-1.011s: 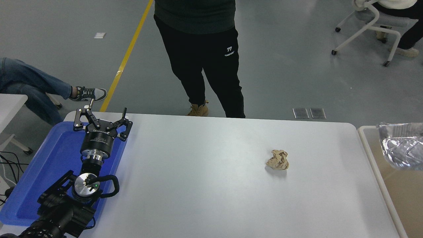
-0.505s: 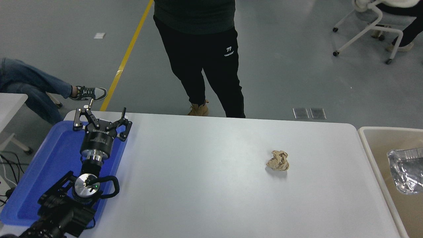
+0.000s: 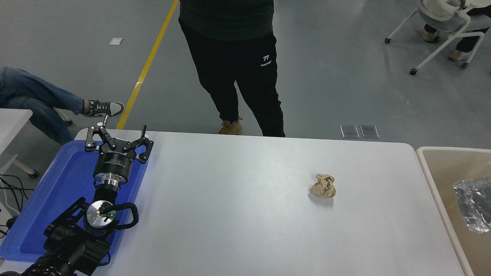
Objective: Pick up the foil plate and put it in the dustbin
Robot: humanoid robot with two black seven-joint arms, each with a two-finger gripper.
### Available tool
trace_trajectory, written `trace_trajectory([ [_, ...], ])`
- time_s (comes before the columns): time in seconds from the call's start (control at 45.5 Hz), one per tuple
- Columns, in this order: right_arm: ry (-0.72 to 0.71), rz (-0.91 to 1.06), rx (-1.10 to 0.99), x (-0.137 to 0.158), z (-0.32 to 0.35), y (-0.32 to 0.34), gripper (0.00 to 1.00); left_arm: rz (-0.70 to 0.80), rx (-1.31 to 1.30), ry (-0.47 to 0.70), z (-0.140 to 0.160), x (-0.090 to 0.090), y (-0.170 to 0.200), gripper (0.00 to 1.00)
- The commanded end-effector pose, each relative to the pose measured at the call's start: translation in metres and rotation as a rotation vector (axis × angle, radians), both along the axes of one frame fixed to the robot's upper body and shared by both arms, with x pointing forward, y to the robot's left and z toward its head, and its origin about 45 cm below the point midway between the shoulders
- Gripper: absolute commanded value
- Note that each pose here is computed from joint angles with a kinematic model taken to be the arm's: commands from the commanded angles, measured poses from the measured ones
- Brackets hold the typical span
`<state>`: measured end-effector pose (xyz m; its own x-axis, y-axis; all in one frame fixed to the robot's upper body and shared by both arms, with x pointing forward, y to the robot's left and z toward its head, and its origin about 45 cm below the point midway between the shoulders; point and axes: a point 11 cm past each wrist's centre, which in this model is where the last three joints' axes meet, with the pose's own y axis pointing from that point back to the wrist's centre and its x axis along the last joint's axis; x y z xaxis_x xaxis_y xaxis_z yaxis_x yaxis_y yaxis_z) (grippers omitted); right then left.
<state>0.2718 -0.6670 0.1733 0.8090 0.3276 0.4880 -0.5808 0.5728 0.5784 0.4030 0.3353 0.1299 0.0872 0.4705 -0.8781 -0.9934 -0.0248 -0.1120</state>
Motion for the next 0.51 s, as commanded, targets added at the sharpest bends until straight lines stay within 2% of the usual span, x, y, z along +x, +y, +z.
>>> trace_trajectory([
  [0.0, -0.029, -0.003, 0.007, 0.0038, -0.0066, 0.0062, 0.00, 0.000, 0.000, 0.000, 0.0001, 0.0000, 0.0003, 1.00],
  [0.088, -0.030, 0.002, 0.013, 0.0061, -0.0093, 0.0096, 0.02, 0.000, 0.000, 0.000, 0.0001, 0.0000, 0.0003, 1.00],
  [0.11, -0.029, 0.000, 0.014, 0.0055, -0.0098, 0.0095, 0.11, 0.000, 0.000, 0.000, 0.0001, 0.0000, 0.0003, 1.00],
  [0.132, -0.028, 0.001, 0.015, 0.0058, -0.0103, 0.0102, 0.31, 0.000, 0.000, 0.000, 0.0001, 0.0000, 0.0003, 1.00],
  [0.176, -0.035, 0.001, 0.019, 0.0072, -0.0102, 0.0111, 0.79, 0.000, 0.000, 0.000, 0.0001, 0.0000, 0.0003, 1.00],
  [0.198, -0.039, -0.007, 0.025, 0.0069, -0.0107, 0.0111, 0.97, 0.000, 0.000, 0.000, 0.0001, 0.0000, 0.0003, 1.00],
  [0.484, -0.051, -0.020, 0.047, 0.0107, -0.0109, 0.0142, 1.00, 0.000, -0.001, 0.000, -0.0001, 0.0000, -0.0005, 1.00],
])
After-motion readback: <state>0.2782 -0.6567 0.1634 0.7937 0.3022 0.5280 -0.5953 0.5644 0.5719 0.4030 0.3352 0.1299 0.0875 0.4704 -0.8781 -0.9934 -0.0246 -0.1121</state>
